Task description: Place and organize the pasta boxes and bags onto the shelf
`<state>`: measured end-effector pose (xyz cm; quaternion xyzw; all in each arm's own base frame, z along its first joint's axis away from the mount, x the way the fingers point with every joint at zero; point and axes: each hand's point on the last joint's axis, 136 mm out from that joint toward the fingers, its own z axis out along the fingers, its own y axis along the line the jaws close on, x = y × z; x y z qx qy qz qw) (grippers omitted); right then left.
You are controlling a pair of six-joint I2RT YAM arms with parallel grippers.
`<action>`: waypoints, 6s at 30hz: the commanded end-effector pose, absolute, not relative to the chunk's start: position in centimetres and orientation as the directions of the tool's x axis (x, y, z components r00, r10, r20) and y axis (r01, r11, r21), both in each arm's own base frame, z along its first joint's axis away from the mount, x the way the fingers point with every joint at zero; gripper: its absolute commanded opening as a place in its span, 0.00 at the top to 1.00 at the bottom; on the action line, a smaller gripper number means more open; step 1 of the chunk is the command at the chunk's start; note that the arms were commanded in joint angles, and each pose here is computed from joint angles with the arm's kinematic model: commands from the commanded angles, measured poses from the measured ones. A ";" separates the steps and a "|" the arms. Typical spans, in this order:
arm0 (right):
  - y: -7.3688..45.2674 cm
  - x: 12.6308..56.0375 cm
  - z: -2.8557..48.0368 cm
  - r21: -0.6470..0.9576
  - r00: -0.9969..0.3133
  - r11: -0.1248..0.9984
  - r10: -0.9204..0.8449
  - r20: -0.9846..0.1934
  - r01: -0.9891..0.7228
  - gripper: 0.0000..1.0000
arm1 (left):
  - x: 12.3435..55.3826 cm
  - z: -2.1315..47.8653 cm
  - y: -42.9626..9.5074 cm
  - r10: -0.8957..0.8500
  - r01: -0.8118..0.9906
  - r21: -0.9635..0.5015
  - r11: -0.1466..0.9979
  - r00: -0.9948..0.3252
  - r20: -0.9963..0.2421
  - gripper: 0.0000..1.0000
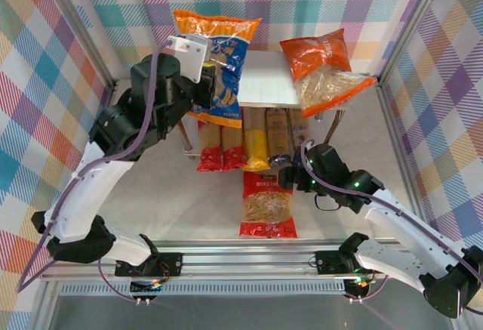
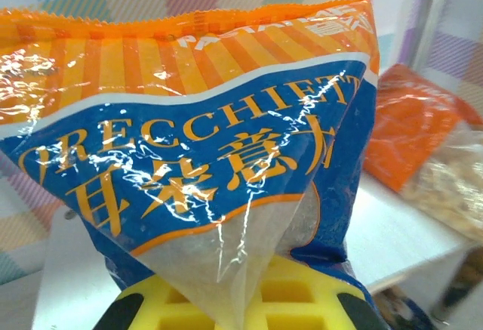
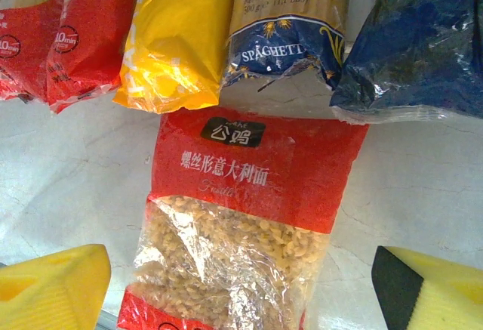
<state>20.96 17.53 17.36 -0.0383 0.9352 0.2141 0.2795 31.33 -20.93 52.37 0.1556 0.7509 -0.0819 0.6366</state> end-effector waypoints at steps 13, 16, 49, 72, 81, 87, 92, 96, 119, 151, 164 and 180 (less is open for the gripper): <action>19.1 21.7 18.3 0.397 -0.828 0.886 0.025 -0.560 -0.241 0.10 | 40.9 52.9 -15.9 -0.104 0.147 -0.120 0.982 -0.113 -0.988 1.00; 19.3 21.8 18.2 0.398 -0.829 0.885 0.025 -0.559 -0.242 0.10 | 41.6 51.6 -15.9 -0.111 0.147 -0.132 0.980 -0.142 -0.984 1.00; 19.8 21.3 17.3 0.398 -0.846 0.885 0.010 -0.532 -0.240 0.10 | 41.7 43.6 -15.8 -0.079 0.156 -0.124 0.980 -0.270 -0.960 0.22; 18.9 16.7 13.4 0.270 -0.882 0.940 -0.061 -0.468 -0.209 0.08 | 25.2 42.4 -12.9 -0.141 0.307 -0.213 0.928 -0.239 -0.961 0.23; 19.7 14.3 8.4 0.201 -0.905 0.971 -0.030 -0.424 -0.127 0.07 | 20.7 25.7 -15.1 -0.080 0.272 -0.281 0.921 -0.572 -0.816 0.22; 21.9 15.8 8.3 0.153 -0.875 0.983 -0.017 -0.483 -0.104 0.04 | 19.2 22.7 -14.9 -0.098 0.259 -0.319 0.912 -0.618 -0.780 0.20; 23.6 16.9 8.5 0.112 -0.874 0.989 -0.028 -0.485 -0.094 0.01 | 18.9 23.3 -14.2 -0.109 0.257 -0.321 0.911 -0.603 -0.790 0.19; 23.4 17.0 7.6 0.075 -0.893 0.997 0.007 -0.451 -0.030 0.01 | 18.7 23.4 -13.7 -0.107 0.253 -0.314 0.915 -0.598 -0.794 0.18; 23.6 15.2 -0.4 0.001 -0.992 1.000 -0.009 -0.124 -0.009 0.05 | 18.1 23.5 -11.5 -0.120 0.223 -0.290 0.930 -0.563 -0.817 0.16; 23.0 14.6 6.3 0.183 -0.957 0.965 -0.137 -0.257 -0.187 1.00 | 18.2 24.3 -11.1 -0.135 0.221 -0.296 0.930 -0.541 -0.830 0.22; 22.5 13.3 17.2 0.279 -0.864 0.884 -0.224 -0.452 -0.375 1.00 | 18.4 24.9 -9.9 -0.128 0.173 -0.256 0.951 -0.532 -0.837 0.22; 26.8 13.2 46.1 0.317 -0.391 0.519 -0.036 -0.920 -0.794 1.00 | 19.5 26.3 -11.5 -0.074 0.183 -0.210 0.960 -0.558 -0.827 0.24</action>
